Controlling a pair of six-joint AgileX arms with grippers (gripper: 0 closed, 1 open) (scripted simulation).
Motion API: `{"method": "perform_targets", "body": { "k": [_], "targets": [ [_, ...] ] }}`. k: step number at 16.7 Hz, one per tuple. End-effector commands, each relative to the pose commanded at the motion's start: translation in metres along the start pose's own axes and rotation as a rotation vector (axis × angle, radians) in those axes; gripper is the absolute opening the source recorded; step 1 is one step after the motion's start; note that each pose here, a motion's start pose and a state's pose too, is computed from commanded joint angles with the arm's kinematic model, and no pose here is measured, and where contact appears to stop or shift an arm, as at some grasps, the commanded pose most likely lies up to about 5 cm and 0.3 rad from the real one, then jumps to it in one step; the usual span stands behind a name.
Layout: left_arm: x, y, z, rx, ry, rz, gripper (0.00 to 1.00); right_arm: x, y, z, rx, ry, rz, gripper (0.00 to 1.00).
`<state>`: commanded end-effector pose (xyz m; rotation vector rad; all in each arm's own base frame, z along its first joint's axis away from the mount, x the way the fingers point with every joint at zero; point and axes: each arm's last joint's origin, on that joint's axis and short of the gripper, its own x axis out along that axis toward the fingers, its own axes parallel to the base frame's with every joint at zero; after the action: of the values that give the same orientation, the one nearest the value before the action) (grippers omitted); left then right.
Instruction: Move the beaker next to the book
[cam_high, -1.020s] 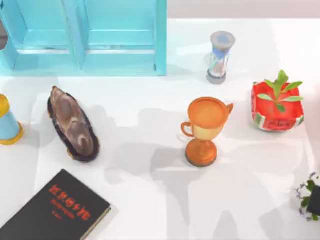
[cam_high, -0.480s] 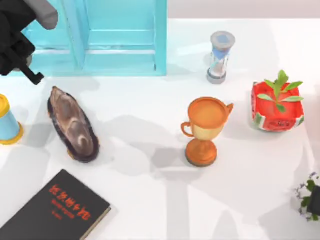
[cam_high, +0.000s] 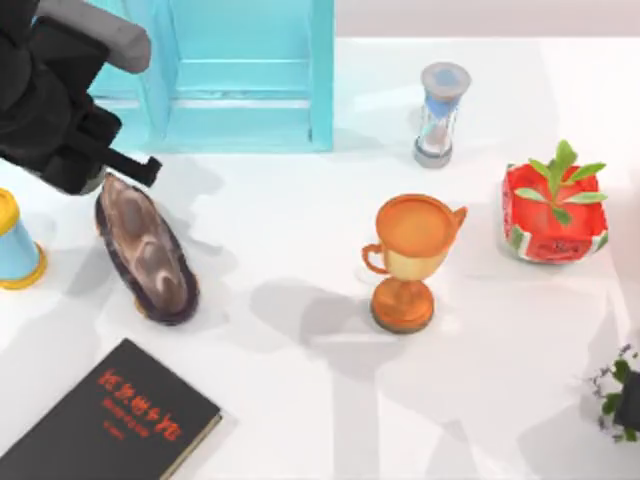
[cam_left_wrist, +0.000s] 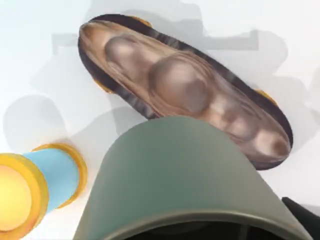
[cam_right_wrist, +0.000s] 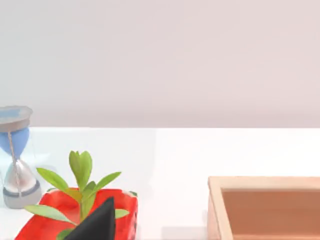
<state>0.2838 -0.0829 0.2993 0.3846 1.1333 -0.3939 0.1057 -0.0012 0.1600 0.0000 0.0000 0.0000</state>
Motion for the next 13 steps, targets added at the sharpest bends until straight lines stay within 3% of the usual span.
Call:
{"method": "perform_targets", "body": {
  "k": [7, 13],
  "targets": [
    [0.009, -0.035, -0.022, -0.261, 0.1, -0.05, 0.0, 0.0, 0.0, 0.0, 0.0, 0.0, 0.0, 1.0],
    [0.037, -0.063, -0.061, -0.476, 0.318, -0.047, 0.0, 0.0, 0.0, 0.0, 0.0, 0.0, 0.0, 1.0]
  ]
}}
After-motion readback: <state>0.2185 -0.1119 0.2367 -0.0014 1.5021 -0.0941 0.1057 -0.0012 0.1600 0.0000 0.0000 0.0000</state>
